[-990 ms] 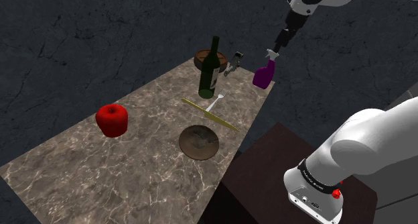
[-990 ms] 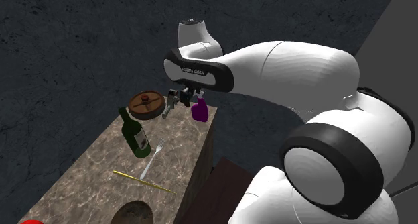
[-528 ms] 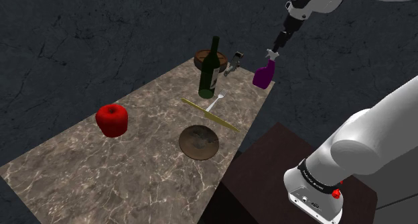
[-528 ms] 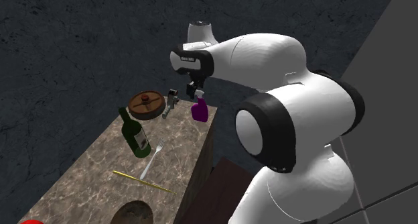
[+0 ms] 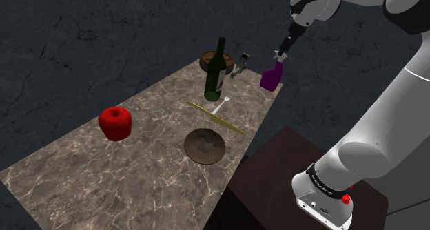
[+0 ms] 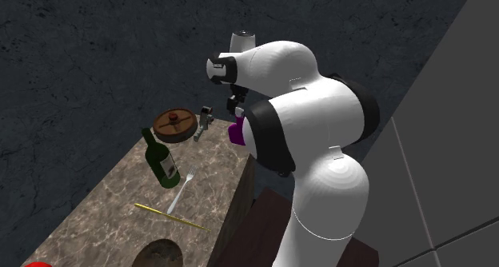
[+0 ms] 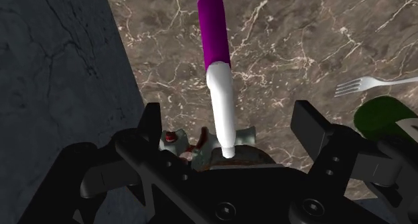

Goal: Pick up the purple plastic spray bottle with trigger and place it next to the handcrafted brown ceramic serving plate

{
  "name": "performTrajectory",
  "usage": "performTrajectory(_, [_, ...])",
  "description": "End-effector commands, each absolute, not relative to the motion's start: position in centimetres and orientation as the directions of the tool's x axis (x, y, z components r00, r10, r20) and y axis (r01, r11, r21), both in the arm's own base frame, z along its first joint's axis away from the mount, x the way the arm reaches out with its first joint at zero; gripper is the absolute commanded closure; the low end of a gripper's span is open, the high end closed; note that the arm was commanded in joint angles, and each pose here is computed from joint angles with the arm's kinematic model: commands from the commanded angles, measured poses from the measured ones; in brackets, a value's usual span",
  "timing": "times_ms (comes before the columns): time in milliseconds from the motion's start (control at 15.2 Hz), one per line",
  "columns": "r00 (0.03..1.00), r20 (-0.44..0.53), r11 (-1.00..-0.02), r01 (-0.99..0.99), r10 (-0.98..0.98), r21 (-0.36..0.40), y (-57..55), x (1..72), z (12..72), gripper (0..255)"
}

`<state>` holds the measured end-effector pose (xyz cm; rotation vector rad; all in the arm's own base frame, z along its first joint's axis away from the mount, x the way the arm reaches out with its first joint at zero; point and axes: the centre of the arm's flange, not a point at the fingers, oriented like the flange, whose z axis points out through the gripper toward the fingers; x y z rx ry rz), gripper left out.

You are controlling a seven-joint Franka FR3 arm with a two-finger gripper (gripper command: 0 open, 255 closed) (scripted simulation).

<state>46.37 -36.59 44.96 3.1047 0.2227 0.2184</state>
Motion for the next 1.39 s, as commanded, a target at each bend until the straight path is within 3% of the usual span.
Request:
performTrajectory(0, [0.980,0.139,-0.989,0.141,0.144,0.031,-36.8,46.6,43.9,0])
performTrajectory(726, [0.980,0.139,-0.989,0.141,0.144,0.031,-36.8,46.8,42.0,0])
performTrajectory(792, [0.980,0.139,-0.989,0.141,0.144,0.031,-36.8,46.8,42.0,255])
performTrajectory(1320, [0.980,0.139,-0.989,0.141,0.144,0.031,-36.8,46.8,42.0,255])
